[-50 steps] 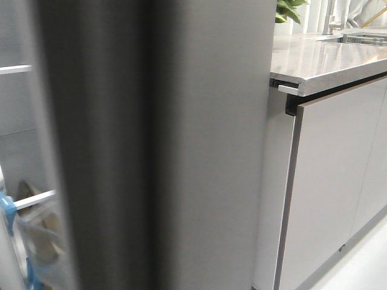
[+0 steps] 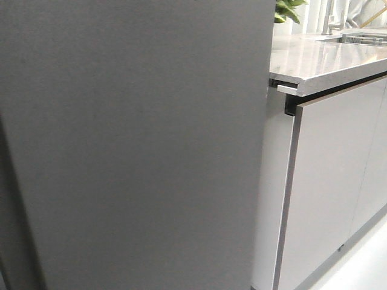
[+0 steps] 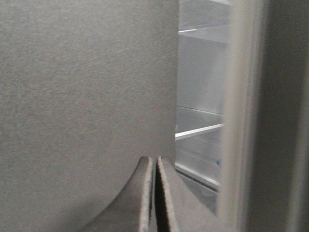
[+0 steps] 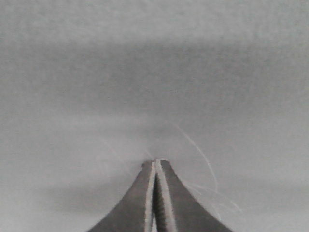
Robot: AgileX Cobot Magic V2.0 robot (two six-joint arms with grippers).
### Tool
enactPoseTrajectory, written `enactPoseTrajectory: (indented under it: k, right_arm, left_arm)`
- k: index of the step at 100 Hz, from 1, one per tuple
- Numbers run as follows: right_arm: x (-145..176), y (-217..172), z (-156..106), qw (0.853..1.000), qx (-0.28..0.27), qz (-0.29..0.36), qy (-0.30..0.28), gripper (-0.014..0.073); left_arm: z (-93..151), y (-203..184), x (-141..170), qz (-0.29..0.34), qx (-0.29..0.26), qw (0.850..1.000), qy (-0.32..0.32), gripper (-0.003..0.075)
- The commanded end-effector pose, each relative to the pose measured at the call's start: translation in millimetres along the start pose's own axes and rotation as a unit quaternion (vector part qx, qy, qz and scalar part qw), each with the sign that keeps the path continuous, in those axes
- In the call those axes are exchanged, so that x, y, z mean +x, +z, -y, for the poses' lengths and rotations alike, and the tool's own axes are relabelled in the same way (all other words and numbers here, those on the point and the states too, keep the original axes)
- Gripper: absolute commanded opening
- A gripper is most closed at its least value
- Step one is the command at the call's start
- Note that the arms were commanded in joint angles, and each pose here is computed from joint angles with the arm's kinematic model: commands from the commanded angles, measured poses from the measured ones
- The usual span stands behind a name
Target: Close fridge door
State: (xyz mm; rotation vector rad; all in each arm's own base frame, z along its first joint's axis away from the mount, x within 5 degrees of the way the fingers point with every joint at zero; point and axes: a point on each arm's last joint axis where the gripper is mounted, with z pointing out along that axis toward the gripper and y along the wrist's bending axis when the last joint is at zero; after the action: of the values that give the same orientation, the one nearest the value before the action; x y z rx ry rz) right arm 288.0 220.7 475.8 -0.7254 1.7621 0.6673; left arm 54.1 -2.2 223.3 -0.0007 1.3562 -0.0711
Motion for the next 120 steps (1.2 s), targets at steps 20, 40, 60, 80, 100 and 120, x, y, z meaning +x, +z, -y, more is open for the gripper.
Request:
enactPoseTrajectory:
  k: [20, 40, 60, 80, 100, 120]
  right_arm:
    - [-6, 40, 15, 0.998, 0.02, 0.051, 0.006, -0.0045]
    - [-1, 49, 18, 0.999, 0.021, 0.044, 0.009, -0.0045]
    - [-3, 39, 19, 0.999, 0.026, 0.034, -0.004, -0.0044]
    - [-22, -10, 29, 0.996, 0.073, 0.038, -0.022, -0.0044]
    - [-28, -83, 37, 0.989, 0.138, 0.051, -0.022, -0.0044]
    - [1, -148, 26, 0.982, 0.177, 0.068, -0.012, -0.0044]
  left_arm:
    - [0, -2, 4, 0.029, 0.002, 1.0, -0.006, -0.002]
    - [0, -2, 4, 0.029, 0.002, 1.0, -0.006, -0.002]
    - [0, -2, 4, 0.029, 0.002, 1.0, -0.006, -0.002]
    - [0, -2, 4, 0.029, 0.002, 1.0, -0.006, -0.002]
    - [0, -2, 4, 0.029, 0.002, 1.0, -0.006, -0.002]
    - [0, -2, 4, 0.029, 0.002, 1.0, -0.006, -0.002]
